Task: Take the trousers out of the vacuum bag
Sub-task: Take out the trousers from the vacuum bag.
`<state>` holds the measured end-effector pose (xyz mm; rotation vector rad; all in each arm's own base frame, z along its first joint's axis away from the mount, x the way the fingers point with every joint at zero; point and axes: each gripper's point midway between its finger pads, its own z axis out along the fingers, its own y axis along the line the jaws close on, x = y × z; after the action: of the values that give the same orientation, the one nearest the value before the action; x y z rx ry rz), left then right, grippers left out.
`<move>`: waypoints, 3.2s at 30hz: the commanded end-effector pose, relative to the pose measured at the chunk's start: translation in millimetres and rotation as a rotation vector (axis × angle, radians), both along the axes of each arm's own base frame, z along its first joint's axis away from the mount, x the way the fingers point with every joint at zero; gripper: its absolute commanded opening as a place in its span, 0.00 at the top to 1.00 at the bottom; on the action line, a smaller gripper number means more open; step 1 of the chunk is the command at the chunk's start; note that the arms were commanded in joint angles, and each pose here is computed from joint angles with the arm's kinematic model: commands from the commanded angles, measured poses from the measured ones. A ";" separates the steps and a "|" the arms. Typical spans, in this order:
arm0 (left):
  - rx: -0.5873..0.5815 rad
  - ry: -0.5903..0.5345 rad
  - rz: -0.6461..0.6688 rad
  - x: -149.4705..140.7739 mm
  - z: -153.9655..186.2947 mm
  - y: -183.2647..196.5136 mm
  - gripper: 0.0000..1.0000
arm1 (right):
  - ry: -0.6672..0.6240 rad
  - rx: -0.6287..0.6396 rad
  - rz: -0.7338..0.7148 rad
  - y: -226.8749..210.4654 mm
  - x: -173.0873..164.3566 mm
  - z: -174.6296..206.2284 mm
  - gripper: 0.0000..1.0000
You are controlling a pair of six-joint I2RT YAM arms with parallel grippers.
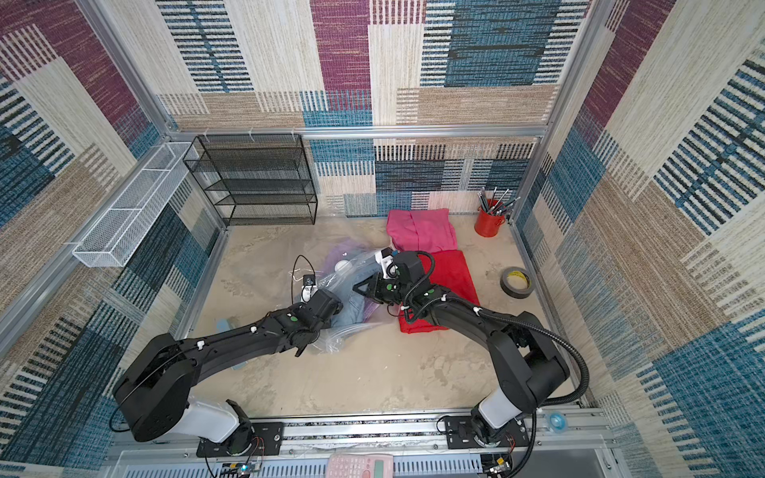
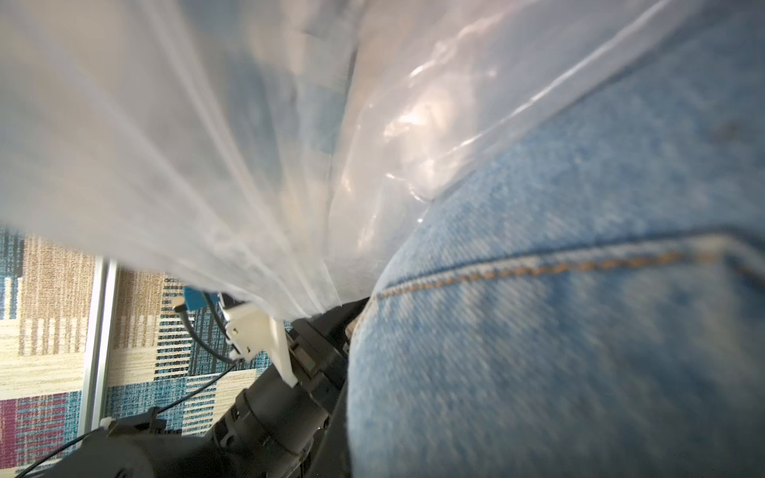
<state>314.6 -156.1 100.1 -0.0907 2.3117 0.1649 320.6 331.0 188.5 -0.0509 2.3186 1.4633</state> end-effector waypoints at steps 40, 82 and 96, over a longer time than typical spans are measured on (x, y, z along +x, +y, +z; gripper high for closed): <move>0.064 -0.105 0.135 0.7 38.5 25.2 1.00 | -0.355 0.034 0.126 62.2 27.3 45.0 1.00; 0.139 0.068 0.162 30.7 -37.0 43.6 1.00 | -0.258 0.008 0.132 -42.3 -23.7 88.8 1.00; 0.131 0.120 0.243 47.4 -49.8 71.5 1.00 | -0.337 -0.096 -0.084 -113.1 0.7 106.4 1.00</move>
<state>364.9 -102.4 49.5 -0.3003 2.3984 0.3678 308.1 226.9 256.8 -0.1305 2.2691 1.2509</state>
